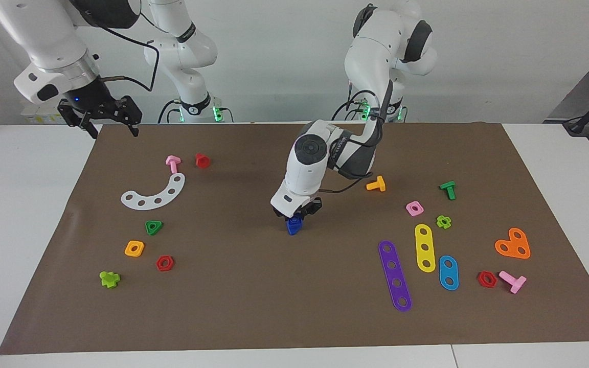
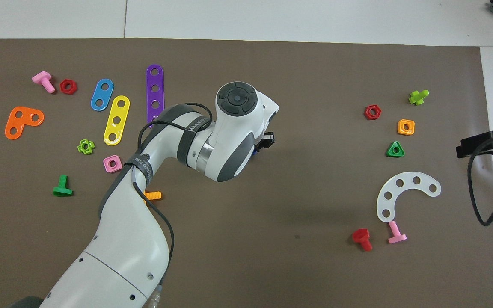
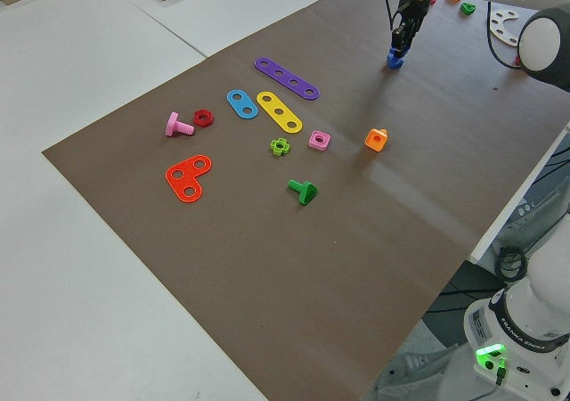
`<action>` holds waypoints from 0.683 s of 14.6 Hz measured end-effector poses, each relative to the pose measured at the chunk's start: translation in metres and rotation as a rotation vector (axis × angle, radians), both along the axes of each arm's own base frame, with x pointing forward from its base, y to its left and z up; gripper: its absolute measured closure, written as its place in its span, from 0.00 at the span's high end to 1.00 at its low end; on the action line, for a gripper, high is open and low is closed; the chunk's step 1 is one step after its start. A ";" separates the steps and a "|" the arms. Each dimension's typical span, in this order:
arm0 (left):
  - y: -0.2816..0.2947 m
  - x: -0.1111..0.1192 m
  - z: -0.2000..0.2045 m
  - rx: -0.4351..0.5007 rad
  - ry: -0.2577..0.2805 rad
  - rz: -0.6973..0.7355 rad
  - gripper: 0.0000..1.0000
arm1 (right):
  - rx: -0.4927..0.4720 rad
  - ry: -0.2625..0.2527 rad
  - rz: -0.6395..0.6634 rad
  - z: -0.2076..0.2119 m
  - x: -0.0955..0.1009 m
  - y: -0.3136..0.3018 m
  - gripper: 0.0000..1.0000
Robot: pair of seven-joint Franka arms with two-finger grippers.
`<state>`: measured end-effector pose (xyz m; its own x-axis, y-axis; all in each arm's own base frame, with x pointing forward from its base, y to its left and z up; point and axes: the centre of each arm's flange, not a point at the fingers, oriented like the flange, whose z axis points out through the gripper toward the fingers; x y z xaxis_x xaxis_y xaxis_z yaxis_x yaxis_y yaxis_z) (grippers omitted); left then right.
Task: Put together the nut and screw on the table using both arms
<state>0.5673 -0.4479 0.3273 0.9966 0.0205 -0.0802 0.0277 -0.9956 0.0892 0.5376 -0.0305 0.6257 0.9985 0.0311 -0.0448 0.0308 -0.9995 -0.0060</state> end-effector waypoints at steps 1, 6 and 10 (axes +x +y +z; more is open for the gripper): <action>0.001 -0.001 -0.005 0.001 -0.001 0.001 0.47 | 0.000 0.000 0.000 0.000 0.000 0.000 1.00; 0.003 -0.003 -0.015 -0.001 -0.006 0.005 0.47 | 0.000 0.000 0.000 0.000 0.000 0.000 1.00; 0.003 -0.003 -0.017 0.000 -0.010 0.004 0.64 | 0.000 0.000 0.000 0.000 0.000 0.000 1.00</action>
<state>0.5643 -0.4446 0.3100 0.9972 0.0246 -0.0706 0.0309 -0.9955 0.0891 0.5376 -0.0305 0.6257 0.9985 0.0311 -0.0448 0.0308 -0.9995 -0.0060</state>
